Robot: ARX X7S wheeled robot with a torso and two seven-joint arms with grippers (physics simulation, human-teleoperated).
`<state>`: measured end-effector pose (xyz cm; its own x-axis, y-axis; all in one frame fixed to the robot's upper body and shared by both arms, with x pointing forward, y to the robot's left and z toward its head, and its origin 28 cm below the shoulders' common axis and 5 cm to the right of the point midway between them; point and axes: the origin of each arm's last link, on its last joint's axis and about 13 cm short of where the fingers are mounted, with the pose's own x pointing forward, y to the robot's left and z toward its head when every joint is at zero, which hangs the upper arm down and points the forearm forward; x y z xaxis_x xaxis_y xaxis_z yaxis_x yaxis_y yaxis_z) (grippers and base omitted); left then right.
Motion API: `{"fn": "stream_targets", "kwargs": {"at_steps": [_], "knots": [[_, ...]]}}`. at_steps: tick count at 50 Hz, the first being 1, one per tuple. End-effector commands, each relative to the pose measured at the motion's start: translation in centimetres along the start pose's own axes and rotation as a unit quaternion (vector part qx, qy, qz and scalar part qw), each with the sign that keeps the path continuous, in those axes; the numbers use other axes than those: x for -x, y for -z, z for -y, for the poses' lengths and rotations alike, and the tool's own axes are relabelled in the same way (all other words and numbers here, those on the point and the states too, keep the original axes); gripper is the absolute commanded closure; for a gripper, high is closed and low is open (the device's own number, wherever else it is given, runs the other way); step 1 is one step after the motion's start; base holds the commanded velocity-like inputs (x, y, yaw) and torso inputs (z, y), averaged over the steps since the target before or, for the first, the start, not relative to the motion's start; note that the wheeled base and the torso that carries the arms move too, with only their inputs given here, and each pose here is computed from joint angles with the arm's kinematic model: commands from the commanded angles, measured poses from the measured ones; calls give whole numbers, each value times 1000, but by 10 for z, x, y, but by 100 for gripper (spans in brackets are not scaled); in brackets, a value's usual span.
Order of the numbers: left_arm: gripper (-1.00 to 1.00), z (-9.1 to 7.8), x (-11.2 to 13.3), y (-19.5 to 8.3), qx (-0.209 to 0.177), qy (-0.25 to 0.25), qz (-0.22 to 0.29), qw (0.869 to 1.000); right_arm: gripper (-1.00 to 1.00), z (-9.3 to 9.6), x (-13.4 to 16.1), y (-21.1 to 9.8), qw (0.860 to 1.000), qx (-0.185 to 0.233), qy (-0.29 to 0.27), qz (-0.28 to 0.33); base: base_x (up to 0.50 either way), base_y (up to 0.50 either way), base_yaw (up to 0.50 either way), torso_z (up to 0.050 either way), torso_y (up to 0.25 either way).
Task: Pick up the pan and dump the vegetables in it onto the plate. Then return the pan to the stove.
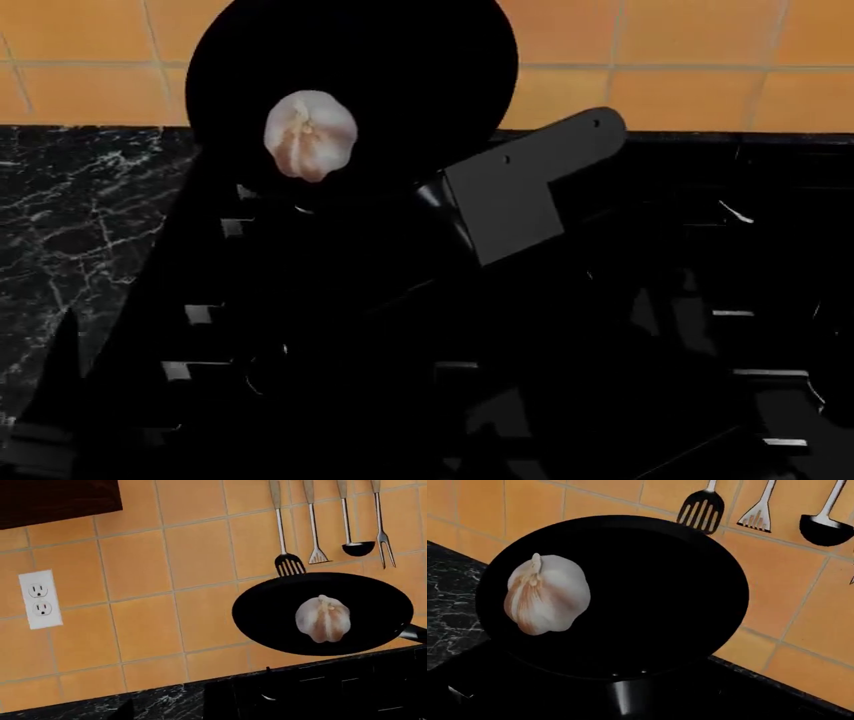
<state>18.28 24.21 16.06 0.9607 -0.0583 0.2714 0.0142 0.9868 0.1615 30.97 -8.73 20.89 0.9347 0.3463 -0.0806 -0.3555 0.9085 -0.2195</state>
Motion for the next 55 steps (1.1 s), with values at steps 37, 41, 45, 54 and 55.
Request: {"fn": "stream_targets", "kwargs": {"at_steps": [37, 41, 45, 54, 55], "knots": [[-100, 4, 0, -14, -4, 3, 17, 1000, 100, 6, 10, -23, 998, 28, 21, 56, -46, 500, 0, 1, 3], [-100, 4, 0, -13, -4, 5, 16, 1000, 100, 5, 9, -22, 998, 26, 20, 53, -181, 500, 0, 3, 3], [-100, 2, 2, -11, -5, 4, 15, 1000, 100, 6, 8, -20, 998, 18, 21, 48, -51, 221, 0, 0, 2], [-100, -1, 4, -5, -5, 4, 13, 1000, 100, 3, 5, -17, 998, 36, 28, 49, 0, 0, 0, 1, 2], [-100, 0, 4, -5, -5, 5, 13, 1000, 100, 3, 5, -17, 997, 51, 38, 51, 0, 0, 0, 0, 10]]}}
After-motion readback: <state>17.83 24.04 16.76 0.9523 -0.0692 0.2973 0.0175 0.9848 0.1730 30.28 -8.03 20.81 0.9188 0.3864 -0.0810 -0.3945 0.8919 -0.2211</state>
